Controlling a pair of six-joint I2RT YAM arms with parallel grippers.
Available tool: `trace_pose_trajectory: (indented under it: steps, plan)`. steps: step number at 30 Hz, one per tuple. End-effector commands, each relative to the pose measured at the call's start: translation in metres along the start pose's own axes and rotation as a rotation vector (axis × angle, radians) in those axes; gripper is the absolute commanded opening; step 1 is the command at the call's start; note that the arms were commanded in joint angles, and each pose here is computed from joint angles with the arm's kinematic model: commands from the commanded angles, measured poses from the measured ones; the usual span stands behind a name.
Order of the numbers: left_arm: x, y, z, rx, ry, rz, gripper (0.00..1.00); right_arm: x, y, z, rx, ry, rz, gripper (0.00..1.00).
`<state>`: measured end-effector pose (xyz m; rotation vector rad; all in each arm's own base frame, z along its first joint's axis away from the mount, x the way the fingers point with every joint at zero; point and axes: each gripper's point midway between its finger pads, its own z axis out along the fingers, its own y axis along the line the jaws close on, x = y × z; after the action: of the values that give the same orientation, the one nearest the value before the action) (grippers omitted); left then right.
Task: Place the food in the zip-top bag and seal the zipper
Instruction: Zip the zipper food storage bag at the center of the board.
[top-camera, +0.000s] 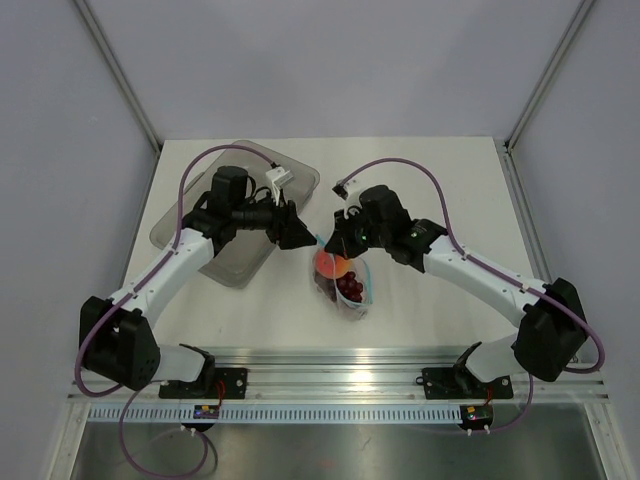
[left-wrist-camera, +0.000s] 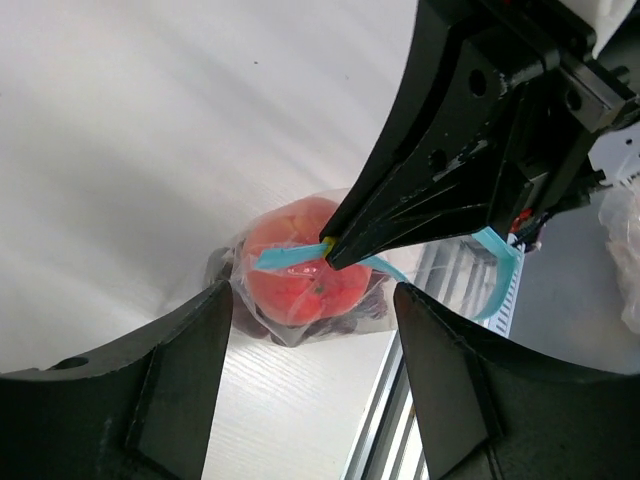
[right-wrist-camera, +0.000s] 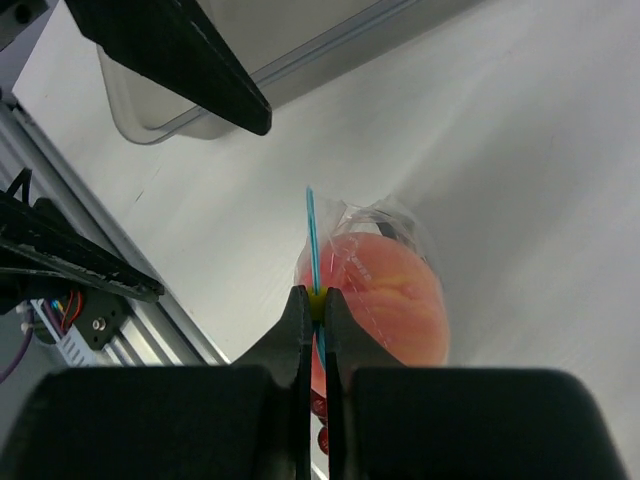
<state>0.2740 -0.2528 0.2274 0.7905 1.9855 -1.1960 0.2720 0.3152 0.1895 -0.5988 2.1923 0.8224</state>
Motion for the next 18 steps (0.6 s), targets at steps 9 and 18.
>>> trace_pose_trajectory:
  steps: [9,18]
  plan:
    - [0.001,-0.046,-0.016,0.265,0.017,0.248,0.68,-0.023,0.039,-0.033,-0.194,-0.023,-0.145,0.0]
    - [0.007,-0.045,-0.008,0.28,0.055,0.209,0.68,-0.035,0.045,-0.046,-0.207,-0.049,-0.165,0.0]
